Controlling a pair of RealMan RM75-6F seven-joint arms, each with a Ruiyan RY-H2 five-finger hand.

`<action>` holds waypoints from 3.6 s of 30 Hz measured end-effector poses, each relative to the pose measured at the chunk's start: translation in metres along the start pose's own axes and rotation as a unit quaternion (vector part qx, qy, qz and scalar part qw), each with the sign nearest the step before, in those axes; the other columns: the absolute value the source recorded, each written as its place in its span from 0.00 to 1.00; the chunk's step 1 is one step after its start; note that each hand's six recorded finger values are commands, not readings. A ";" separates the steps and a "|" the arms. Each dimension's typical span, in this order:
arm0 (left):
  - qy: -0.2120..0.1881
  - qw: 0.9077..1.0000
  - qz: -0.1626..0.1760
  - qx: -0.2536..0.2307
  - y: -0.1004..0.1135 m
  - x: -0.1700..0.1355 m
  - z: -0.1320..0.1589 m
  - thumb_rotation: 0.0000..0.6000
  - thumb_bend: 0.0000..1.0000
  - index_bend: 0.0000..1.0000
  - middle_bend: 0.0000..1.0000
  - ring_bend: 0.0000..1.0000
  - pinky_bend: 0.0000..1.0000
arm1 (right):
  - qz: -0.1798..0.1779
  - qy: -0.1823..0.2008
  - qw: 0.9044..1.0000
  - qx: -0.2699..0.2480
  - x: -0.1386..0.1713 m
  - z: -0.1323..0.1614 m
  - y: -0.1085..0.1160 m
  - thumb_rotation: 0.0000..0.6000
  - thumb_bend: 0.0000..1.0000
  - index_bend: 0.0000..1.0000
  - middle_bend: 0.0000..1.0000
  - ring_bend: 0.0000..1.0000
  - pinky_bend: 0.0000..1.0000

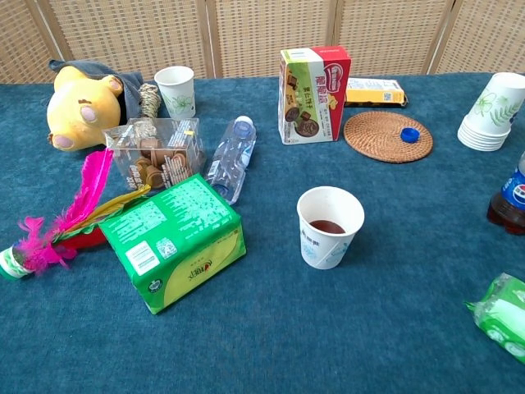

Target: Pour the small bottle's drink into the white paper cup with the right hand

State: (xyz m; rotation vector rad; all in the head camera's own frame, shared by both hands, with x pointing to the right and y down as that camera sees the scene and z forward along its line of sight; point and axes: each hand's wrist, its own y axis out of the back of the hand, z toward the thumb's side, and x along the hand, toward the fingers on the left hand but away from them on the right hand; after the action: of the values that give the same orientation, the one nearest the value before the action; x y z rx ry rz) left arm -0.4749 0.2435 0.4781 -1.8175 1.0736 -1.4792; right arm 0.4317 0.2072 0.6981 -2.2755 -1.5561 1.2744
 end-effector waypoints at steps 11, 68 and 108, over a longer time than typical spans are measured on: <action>0.000 1.000 0.002 -0.005 0.001 -0.001 -0.001 1.00 0.37 0.00 0.00 0.00 0.00 | -0.004 0.016 1.000 -0.013 -0.006 0.009 -0.012 0.81 0.00 0.00 0.00 0.00 0.00; -0.003 1.000 -0.003 -0.006 0.001 -0.001 -0.001 1.00 0.37 0.00 0.00 0.00 0.00 | -0.043 0.034 0.995 -0.079 -0.017 0.016 -0.032 1.00 0.59 0.45 0.42 0.27 0.47; -0.012 1.000 -0.002 -0.017 0.004 0.000 -0.002 1.00 0.37 0.00 0.00 0.00 0.00 | -0.070 0.170 0.974 0.133 -0.020 0.118 -0.044 1.00 0.75 0.49 0.47 0.38 0.71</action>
State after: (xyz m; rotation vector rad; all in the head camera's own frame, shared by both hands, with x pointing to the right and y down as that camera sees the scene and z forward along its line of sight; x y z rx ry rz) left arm -0.4782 0.2416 0.4749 -1.8562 1.0899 -1.4473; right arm 0.3167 0.1709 0.6560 -2.0448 -1.3126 0.9315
